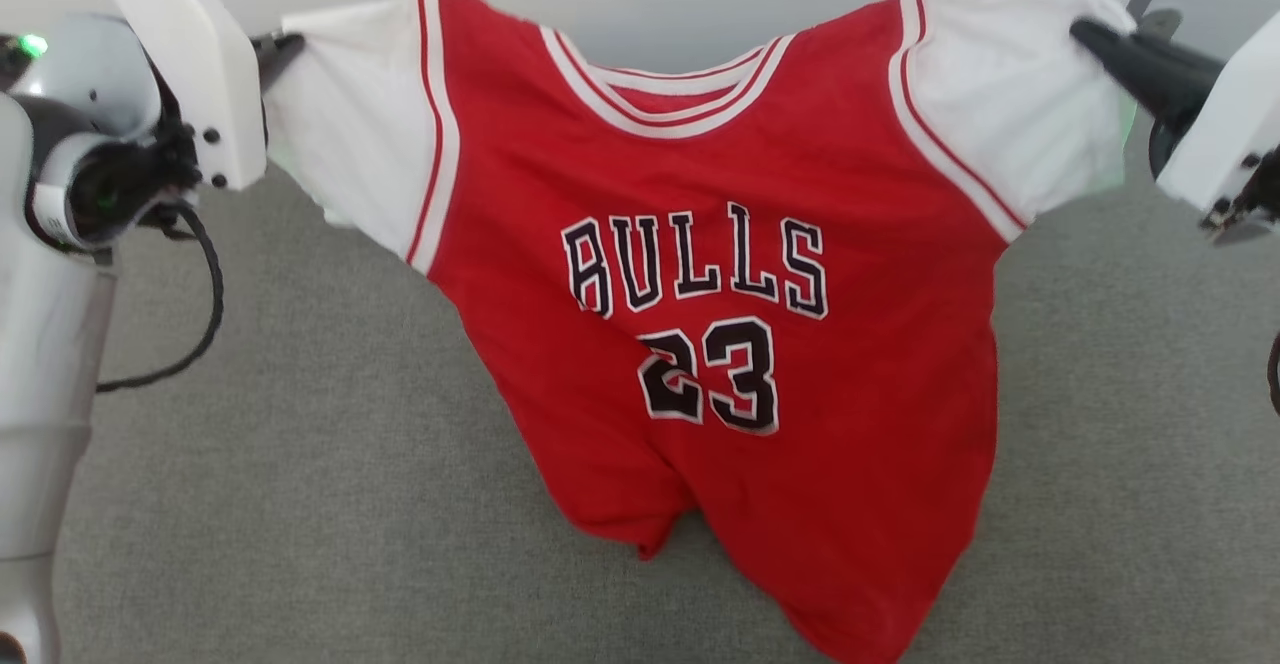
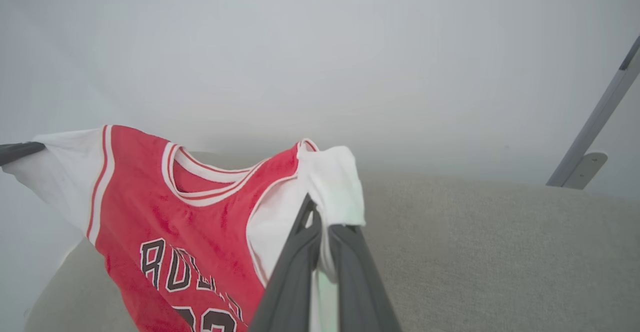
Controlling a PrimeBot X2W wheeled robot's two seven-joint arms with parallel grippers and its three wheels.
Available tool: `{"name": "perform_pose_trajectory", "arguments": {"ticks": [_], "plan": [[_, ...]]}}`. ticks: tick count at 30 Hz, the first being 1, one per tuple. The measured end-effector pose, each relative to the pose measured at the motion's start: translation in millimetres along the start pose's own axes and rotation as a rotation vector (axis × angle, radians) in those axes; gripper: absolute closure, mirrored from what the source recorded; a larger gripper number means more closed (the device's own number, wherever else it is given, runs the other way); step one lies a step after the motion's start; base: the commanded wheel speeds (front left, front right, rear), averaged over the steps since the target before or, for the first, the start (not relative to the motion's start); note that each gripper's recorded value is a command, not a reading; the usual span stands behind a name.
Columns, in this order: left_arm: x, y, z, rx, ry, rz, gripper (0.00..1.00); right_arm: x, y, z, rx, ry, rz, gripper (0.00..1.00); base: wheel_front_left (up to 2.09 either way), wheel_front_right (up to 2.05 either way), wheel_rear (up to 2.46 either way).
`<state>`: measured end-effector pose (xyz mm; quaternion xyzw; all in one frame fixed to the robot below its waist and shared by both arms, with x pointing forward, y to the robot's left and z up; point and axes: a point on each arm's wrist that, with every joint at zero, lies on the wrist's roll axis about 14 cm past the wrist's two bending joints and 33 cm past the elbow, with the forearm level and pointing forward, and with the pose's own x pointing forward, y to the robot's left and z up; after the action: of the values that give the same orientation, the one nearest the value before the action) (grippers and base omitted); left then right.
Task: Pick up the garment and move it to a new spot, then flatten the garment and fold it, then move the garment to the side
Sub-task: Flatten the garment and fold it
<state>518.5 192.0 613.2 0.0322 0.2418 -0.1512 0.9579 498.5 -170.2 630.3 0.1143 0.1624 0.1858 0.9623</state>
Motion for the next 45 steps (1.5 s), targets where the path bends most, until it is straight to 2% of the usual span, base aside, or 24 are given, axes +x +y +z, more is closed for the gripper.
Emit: {"name": "perform_pose_trajectory", "arguments": {"ticks": [7,16,23,31,37,39,42,45], "plan": [[-35.5,-10.3,58.4,0.052,-0.152,0.002,1.00,-35.2,23.4,63.0,-0.027,-0.178,0.029,1.00,0.00,0.00,0.00],[-50.4,-17.0,100.5,0.108,-0.268,0.009,1.00,-46.5,23.8,102.9,-0.053,-0.304,-0.018,1.00,0.00,0.00,0.00],[-25.4,-14.1,129.6,0.152,-0.373,0.039,1.00,-16.1,12.4,126.5,-0.129,-0.397,-0.089,1.00,0.00,0.00,0.00],[10.8,-6.6,184.8,0.203,-0.620,0.082,1.00,42.2,-6.8,149.6,-0.248,-0.549,-0.161,1.00,0.00,0.00,0.00],[11.4,-0.6,226.8,0.278,-0.863,0.122,1.00,62.0,-1.8,176.6,-0.412,-0.768,-0.165,1.00,0.00,0.00,0.00],[3.6,-3.3,239.7,0.306,-0.991,0.118,1.00,64.7,2.3,187.2,-0.516,-0.857,-0.163,1.00,0.00,0.00,0.00],[7.0,0.4,232.0,0.334,-1.011,0.126,1.00,80.5,1.5,174.0,-0.572,-0.818,-0.159,1.00,0.00,0.00,0.00],[30.3,3.6,199.1,0.348,-0.921,0.117,1.00,100.6,-2.8,145.5,-0.553,-0.728,-0.142,1.00,0.00,0.00,0.00]]}}
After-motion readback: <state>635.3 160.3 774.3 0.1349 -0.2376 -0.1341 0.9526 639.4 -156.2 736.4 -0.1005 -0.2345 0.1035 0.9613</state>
